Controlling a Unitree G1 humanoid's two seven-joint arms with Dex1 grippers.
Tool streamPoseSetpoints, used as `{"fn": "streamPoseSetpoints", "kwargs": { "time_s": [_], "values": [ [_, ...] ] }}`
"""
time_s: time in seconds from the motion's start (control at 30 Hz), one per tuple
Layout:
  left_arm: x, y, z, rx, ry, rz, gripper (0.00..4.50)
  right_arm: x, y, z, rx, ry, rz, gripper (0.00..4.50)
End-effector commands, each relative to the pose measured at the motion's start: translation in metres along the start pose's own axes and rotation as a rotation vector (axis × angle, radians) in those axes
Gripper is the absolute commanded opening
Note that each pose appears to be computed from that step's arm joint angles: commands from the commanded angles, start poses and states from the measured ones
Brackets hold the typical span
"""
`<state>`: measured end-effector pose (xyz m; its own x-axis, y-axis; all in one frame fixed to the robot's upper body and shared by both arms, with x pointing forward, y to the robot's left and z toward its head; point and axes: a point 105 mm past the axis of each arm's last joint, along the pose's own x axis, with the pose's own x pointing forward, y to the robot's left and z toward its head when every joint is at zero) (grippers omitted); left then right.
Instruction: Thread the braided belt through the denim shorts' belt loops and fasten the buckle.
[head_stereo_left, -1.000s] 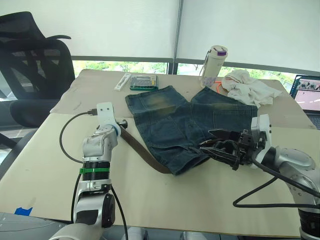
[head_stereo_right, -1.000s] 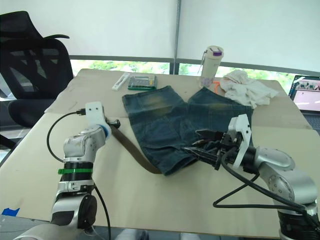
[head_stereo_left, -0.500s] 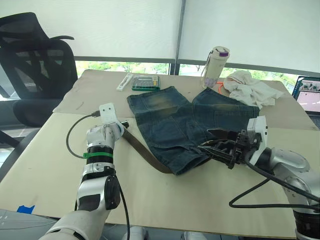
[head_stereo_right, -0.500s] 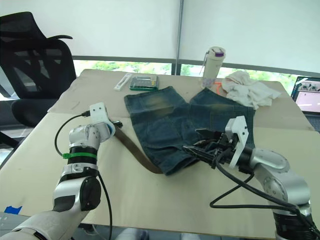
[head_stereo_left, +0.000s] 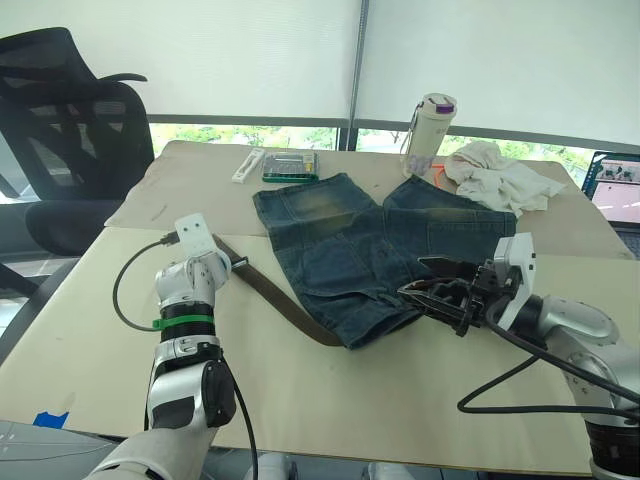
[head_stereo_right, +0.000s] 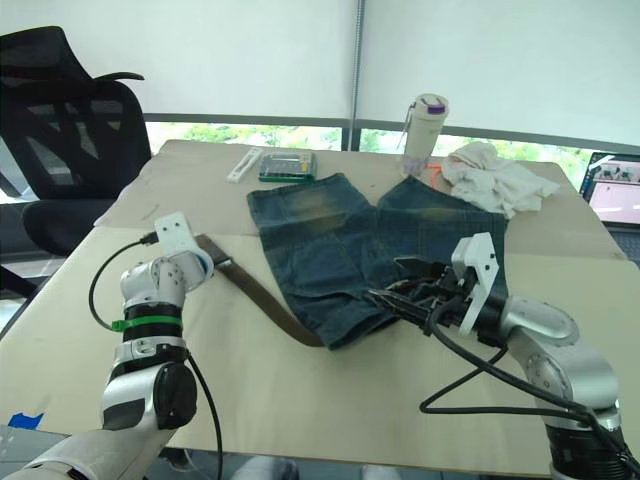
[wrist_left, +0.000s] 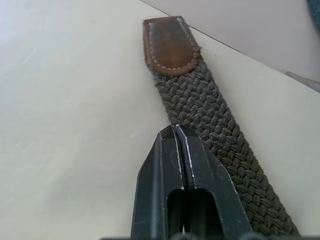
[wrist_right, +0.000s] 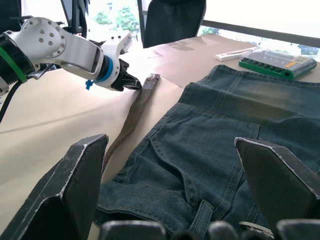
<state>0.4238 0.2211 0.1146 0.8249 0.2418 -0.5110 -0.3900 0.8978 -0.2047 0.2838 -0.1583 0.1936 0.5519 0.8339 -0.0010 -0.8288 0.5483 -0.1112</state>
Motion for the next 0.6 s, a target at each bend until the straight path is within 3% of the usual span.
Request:
{"fn": "streamPoseSetpoints", "kwargs": {
  "time_s": [0.03,0.07,0.17,0.2,0.47,0.6],
  "values": [
    [0.0,-0.001,-0.023,0.025,0.059,-0.032,0.04,0.0,0.0,0.011,-0.05,-0.03,0.006,4.5],
    [-0.002,-0.001,-0.017,0.034,0.022,-0.035,0.04,0.0,0.0,0.011,-0.051,-0.029,0.005,4.5],
    [-0.03,-0.026,0.024,0.087,-0.21,-0.19,0.04,-0.002,-0.001,0.011,-0.053,-0.027,-0.006,4.5],
    [-0.04,-0.035,0.028,0.134,-0.232,-0.24,0.04,-0.003,-0.002,0.011,-0.053,-0.026,-0.009,4.5],
    [-0.066,-0.055,-0.002,0.245,-0.075,-0.255,2.55,-0.003,-0.002,0.009,-0.054,-0.024,-0.012,4.5],
    [-0.067,-0.044,-0.011,0.231,-0.047,-0.156,3.91,-0.003,-0.003,0.009,-0.057,-0.022,-0.012,4.5]
  ]
}}
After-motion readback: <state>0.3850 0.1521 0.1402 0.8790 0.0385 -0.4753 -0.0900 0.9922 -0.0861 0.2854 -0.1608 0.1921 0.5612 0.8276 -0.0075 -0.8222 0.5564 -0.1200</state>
